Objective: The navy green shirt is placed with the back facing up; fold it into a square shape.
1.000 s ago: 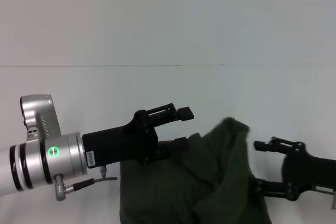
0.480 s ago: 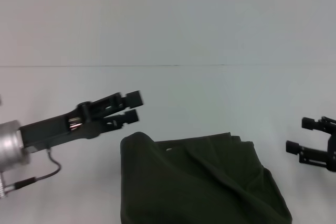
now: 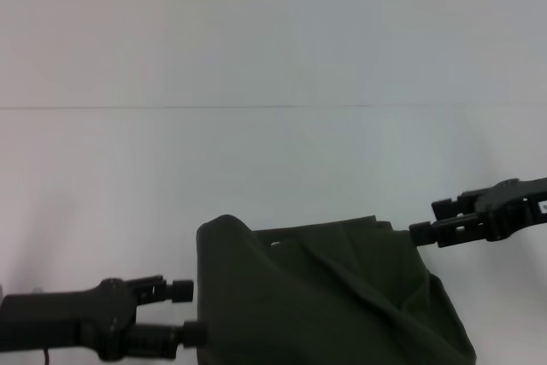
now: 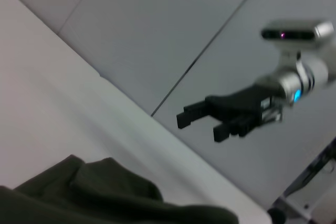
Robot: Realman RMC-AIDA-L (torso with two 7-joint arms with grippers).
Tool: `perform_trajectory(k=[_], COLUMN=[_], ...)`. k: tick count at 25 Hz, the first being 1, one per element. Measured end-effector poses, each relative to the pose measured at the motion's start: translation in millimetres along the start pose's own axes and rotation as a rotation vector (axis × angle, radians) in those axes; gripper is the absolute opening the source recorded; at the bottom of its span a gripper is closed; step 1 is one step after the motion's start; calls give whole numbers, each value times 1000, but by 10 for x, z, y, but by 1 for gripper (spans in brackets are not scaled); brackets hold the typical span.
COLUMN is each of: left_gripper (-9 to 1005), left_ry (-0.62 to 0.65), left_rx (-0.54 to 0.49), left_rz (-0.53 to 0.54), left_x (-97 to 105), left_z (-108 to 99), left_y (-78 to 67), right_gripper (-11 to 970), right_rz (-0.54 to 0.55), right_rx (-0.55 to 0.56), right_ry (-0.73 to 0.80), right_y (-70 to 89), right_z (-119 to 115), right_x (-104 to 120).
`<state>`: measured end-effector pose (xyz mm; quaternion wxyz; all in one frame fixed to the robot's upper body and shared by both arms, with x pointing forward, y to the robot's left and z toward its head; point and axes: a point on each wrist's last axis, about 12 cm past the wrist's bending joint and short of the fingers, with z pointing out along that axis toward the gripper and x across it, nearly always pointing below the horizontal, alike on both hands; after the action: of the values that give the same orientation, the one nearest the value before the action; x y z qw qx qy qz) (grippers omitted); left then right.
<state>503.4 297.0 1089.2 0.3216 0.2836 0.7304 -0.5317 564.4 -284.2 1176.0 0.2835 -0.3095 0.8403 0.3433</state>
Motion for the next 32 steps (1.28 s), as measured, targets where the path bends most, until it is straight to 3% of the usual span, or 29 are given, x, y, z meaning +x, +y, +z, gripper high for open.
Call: perform_trajectory(k=[6, 16, 20, 27, 32], left_gripper=[952, 951, 951, 951, 951], left_ry=[68, 128, 124, 162, 157], left_rx=[-31, -19, -18, -1, -55], left_rz=[163, 220, 248, 334, 403], left_x=[201, 328, 385, 420, 533], left_z=[-86, -41, -67, -133, -205], left_y=[-18, -47, -68, -112, -107], right_gripper=[818, 796, 782, 758, 740], right_rz=[174, 111, 76, 35, -15], right_rx=[44, 168, 204, 281, 315], right_ry=[240, 460, 492, 560, 576], right_y=[150, 476, 568, 545, 601], right_z=[234, 675, 812, 986, 1132], right_x=[-491, -842, -931, -945, -946])
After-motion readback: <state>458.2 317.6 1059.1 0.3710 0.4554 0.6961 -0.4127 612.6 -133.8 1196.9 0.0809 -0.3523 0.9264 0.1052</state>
